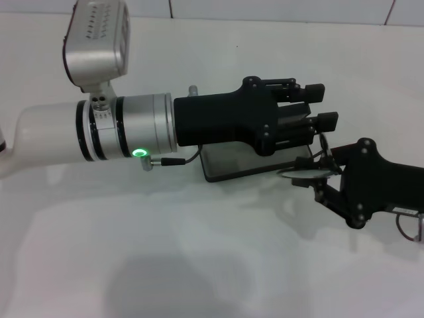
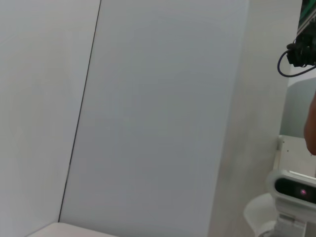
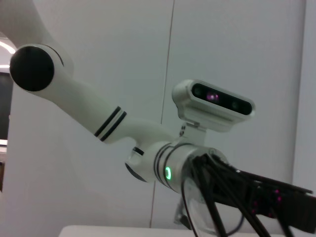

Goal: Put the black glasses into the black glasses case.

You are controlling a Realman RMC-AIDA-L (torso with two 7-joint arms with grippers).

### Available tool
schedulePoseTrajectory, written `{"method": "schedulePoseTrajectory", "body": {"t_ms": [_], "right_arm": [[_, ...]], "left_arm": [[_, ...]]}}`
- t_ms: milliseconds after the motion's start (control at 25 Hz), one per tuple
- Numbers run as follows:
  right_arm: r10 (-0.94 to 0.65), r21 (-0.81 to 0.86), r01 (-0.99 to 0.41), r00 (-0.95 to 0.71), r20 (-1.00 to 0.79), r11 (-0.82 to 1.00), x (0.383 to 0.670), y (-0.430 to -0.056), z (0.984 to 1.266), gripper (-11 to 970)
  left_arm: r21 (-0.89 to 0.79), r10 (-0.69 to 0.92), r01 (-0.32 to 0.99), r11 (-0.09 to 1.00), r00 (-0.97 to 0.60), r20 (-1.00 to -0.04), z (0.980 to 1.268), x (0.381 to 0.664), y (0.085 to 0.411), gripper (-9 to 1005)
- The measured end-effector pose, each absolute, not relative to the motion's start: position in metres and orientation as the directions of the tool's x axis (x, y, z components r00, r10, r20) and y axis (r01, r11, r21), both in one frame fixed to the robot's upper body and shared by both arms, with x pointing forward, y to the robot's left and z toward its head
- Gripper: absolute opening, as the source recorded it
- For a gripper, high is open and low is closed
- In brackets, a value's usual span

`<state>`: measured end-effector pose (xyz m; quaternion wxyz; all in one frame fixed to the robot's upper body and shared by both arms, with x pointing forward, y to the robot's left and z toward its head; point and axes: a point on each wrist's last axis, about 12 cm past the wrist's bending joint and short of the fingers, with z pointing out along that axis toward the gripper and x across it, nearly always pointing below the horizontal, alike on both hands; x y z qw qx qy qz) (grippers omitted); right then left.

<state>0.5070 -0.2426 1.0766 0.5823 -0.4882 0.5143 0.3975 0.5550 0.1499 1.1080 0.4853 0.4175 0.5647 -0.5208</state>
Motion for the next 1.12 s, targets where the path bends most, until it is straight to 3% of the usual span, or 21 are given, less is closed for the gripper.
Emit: {"method": "schedulePoseTrajectory", "body": {"t_ms": [480,800,1120], "right_arm": [[-0.070,-0.160,-0.959,0.147,-0.987,0.233,0.511,-0.251,1.076,123],[-0.274,-0.290,-0.917,0.215,-0.937,0.272,0.518,-0.254,1.064,124],[-0.467,-0.459,-0.846,0.301,-0.832,0.273,0.537,-0.230,1.071,125]], "left_arm": [[-0.167,0.006,0.981,0.103,-0.169,-0.986,1.106,0.556,0.150,502],[-0.204,-0.112,0.931,0.301,-0.178,-0.978,1.105,0.568,0.178,502],[-0.217,-0.136,0.913,0.346,-0.180,-0.974,1.103,0.566,0.192,502]]}}
